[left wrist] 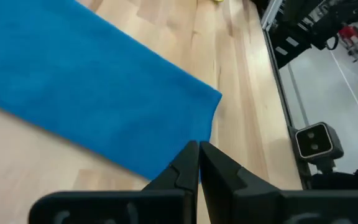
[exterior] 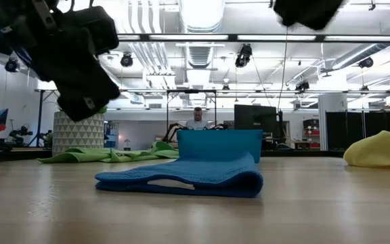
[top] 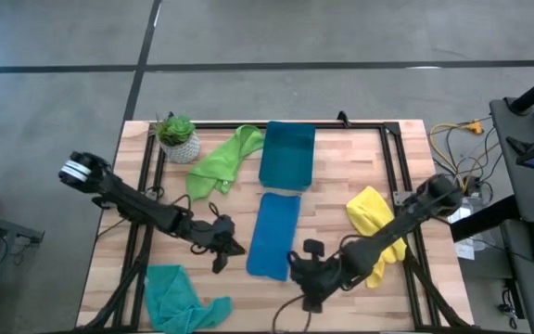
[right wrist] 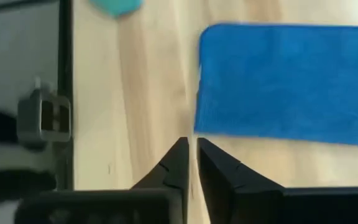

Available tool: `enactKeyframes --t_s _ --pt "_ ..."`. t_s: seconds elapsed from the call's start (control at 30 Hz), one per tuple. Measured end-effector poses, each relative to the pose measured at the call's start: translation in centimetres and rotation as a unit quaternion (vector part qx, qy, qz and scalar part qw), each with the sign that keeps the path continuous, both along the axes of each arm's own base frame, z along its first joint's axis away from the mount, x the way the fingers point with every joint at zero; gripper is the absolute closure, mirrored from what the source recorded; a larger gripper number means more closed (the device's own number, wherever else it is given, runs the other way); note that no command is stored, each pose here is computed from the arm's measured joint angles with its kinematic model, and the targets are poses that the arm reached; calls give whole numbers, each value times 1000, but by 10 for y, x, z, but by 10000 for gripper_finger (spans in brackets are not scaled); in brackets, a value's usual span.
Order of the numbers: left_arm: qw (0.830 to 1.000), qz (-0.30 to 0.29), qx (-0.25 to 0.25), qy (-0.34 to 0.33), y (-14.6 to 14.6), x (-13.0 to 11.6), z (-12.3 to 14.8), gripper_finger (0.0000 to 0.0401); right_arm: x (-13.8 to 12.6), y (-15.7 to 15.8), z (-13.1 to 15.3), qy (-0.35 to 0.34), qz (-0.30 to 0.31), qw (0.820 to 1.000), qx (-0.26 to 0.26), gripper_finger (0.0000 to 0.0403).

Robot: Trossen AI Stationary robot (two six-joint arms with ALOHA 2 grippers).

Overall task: Fold microfiber towels
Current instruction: Fold the blue microfiber cloth

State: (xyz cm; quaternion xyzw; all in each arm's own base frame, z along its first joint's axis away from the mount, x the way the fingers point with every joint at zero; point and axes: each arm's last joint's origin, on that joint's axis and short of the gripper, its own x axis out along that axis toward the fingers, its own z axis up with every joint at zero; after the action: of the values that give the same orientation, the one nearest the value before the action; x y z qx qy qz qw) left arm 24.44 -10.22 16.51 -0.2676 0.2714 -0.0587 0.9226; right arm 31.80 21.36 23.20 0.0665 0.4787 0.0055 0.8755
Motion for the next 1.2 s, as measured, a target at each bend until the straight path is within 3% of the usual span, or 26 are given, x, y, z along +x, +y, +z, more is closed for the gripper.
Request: enactKeyframes --t_s 0.13,0.27,0.33,0.53,0.83,0.93,1.1,1.2 --pt "999 -11 -20 -22 -5 8 -6 401 -8 1 -22 -2 154 988 -28 319" --pt "998 -29 -36 -41 -10 12 -8 401 -10 2 -38 -24 293 951 -97 263" --pt "997 -29 -50 -45 -12 13 -7 401 -9 -2 -47 -16 329 934 -134 241" --pt "997 -29 -62 -39 -15 10 -6 401 2 -17 -58 -10 347 918 -190 206" --pt "997 -29 -63 -40 -15 10 -5 401 19 -28 -72 -25 397 889 -226 211" --pt "997 -29 -63 -39 -15 10 -6 401 25 -27 -80 -30 397 889 -224 211" --pt "997 -29 -63 -39 -15 10 -6 401 34 -23 -92 -22 433 870 -234 211" --pt "997 -28 -63 -39 -15 10 -6 401 43 -22 -98 -21 436 868 -237 212"
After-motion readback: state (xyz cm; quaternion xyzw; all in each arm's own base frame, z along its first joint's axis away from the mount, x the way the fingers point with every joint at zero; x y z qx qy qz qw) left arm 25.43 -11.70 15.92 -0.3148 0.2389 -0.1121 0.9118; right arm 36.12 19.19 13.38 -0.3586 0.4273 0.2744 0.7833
